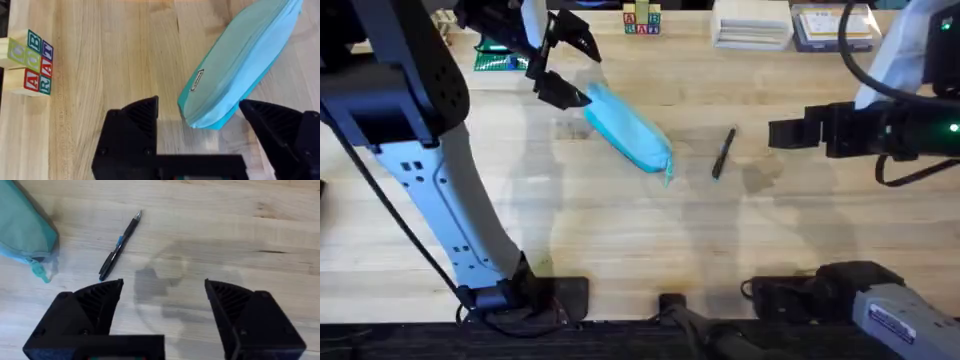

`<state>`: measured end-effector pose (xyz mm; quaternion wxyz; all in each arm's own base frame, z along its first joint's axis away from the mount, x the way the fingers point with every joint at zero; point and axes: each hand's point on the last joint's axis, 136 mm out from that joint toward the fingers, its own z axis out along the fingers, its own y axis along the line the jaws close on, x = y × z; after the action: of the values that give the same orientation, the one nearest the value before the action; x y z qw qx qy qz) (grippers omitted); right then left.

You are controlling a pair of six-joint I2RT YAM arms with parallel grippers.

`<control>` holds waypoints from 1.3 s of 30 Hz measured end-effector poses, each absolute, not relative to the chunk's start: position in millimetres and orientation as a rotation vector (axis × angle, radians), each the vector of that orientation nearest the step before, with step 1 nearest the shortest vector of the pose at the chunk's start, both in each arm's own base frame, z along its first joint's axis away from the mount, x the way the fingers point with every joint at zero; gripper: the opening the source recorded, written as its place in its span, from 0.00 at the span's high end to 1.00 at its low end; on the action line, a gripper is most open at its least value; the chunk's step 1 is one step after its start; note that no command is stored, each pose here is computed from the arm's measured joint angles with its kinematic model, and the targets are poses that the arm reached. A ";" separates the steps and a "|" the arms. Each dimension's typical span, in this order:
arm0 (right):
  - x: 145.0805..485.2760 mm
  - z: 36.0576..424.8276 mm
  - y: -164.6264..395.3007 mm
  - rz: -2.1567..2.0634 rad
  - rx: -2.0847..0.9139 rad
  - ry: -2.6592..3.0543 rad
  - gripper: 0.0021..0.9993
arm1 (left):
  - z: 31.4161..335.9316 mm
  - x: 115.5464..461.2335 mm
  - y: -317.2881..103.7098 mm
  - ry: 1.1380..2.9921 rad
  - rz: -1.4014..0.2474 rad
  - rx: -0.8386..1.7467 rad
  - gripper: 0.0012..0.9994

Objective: Unzip the bag, pick up the pens from the table one at a time and place them inside, then zip the bag closed.

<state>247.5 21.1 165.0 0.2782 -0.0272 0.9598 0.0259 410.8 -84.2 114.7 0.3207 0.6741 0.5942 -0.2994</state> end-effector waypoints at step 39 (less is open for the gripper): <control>247.5 165.0 21.1 0.070 -0.073 2.576 0.00 | 110.4 408.7 -80.7 1.582 -0.776 1.800 0.60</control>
<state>247.5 21.1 165.0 0.2781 -0.0270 0.9598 0.0259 408.7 -80.7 110.4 0.3062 0.6802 0.5979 -0.2934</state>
